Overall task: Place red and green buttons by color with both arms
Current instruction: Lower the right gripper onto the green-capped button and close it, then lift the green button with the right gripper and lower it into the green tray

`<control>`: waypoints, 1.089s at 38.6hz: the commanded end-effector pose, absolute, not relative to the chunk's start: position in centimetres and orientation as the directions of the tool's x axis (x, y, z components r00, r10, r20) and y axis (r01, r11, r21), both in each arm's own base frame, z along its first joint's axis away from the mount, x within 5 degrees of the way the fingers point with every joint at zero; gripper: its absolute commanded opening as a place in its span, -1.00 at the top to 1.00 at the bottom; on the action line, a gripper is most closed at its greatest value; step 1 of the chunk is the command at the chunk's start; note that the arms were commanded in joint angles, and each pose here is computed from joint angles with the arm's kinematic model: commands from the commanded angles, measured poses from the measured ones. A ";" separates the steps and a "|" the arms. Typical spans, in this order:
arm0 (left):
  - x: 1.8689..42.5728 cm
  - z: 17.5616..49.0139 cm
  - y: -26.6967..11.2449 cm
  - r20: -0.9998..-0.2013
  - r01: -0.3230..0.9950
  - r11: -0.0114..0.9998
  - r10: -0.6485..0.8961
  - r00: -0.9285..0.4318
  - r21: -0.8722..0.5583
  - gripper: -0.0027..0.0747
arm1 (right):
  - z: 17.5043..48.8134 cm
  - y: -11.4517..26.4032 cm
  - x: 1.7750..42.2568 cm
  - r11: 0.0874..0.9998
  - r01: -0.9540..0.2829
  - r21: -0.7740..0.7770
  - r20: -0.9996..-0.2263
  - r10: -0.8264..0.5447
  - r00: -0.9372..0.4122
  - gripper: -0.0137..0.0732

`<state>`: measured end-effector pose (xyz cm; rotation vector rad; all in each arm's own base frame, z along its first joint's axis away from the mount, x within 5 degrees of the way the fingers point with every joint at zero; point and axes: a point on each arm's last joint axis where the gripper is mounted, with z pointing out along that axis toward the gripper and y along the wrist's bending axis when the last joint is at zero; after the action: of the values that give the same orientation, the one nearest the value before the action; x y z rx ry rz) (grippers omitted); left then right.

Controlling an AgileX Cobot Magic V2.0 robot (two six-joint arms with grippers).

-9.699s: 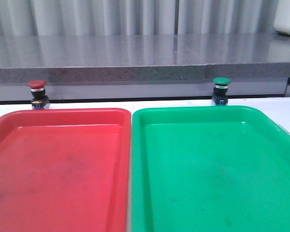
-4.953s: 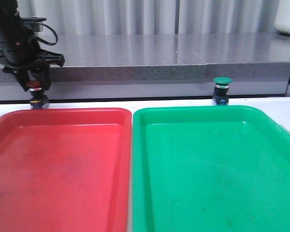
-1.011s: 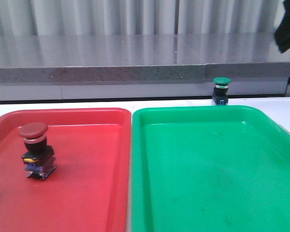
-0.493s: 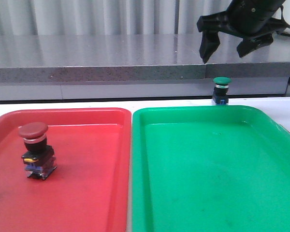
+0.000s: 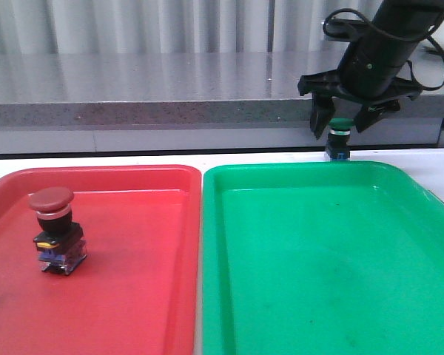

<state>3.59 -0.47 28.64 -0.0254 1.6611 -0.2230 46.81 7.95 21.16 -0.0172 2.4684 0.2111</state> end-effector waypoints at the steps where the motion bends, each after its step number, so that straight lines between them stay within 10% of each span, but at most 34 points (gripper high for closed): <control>1: 3.5 30.1 -0.5 -0.985 0.129 0.977 -0.171 -0.014 -0.171 0.98 | 25.4 7.7 47.0 0.985 -0.076 0.155 -0.718 0.060 -0.693 -0.23; 22: 3.5 30.1 -0.5 -0.985 0.129 0.977 -0.171 -0.014 -0.171 0.98 | 30.8 7.8 44.3 0.982 -0.102 0.160 -0.758 0.055 -0.650 0.08; 42: 3.5 30.1 -0.5 -0.985 0.129 0.977 -0.171 -0.014 -0.171 0.98 | 30.5 10.7 29.8 0.948 -0.231 0.218 -0.788 0.032 -0.615 0.08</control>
<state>3.59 -0.47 28.64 -0.0254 1.6611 -0.2230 31.76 10.28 28.91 -0.1613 2.3472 0.3052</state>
